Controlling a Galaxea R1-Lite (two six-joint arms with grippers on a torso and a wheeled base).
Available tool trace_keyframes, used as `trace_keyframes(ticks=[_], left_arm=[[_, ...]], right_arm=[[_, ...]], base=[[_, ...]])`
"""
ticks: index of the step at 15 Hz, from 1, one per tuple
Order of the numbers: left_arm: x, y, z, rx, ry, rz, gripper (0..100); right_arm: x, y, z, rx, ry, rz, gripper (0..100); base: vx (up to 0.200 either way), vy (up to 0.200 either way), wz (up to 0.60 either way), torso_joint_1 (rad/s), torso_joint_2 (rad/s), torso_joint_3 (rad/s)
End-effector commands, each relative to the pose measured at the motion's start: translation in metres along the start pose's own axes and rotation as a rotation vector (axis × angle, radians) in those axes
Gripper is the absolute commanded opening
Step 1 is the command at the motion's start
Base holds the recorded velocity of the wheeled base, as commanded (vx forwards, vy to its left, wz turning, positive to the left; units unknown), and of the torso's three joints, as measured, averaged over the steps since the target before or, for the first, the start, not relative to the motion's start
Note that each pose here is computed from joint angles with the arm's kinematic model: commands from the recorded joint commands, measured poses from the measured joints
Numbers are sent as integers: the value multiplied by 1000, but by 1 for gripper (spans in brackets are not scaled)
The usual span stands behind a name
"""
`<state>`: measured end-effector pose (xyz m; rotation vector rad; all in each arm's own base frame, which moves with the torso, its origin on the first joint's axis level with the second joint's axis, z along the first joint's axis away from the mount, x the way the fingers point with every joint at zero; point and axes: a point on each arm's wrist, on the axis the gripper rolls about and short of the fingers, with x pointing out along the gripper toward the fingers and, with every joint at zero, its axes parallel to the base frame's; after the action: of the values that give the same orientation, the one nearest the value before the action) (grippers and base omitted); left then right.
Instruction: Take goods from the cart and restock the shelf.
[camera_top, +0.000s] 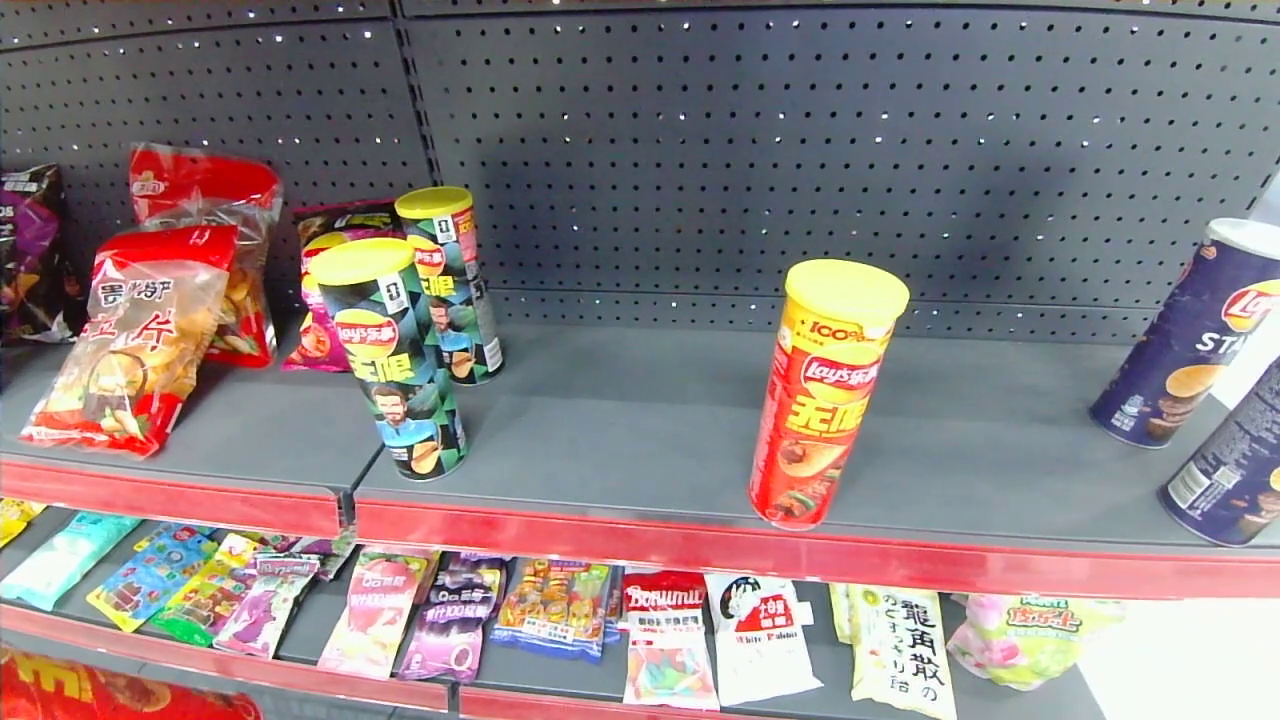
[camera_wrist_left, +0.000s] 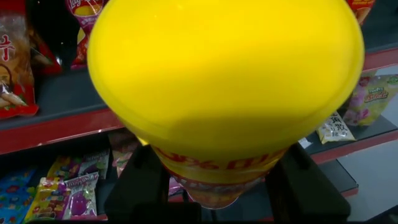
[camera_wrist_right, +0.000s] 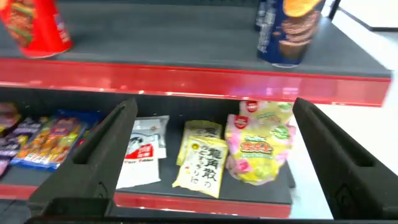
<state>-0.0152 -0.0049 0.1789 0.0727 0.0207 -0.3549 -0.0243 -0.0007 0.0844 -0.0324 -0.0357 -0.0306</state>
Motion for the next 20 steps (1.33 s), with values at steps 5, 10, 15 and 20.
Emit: trace_keyframes(ticks=[5,10,15,20], left_arm=[[2,0,-2,-4,13,-1,0],[7,2,2,-9,31,-18,0],[17,5,11,-8,18,-27,0],[23,7,15,-9,24,-33,0]], right_arm=[[1,1,-9,24,40,52,100],[1,1,-10,27,41,48,100],[1,1,-10,27,41,46,100],[1,1,-9,28,40,48,100]], base=[[0,0,0,0,0,0],[0,0,0,0,0,0],[0,0,-600,0,5,2],[0,0,-360,4,4,0]])
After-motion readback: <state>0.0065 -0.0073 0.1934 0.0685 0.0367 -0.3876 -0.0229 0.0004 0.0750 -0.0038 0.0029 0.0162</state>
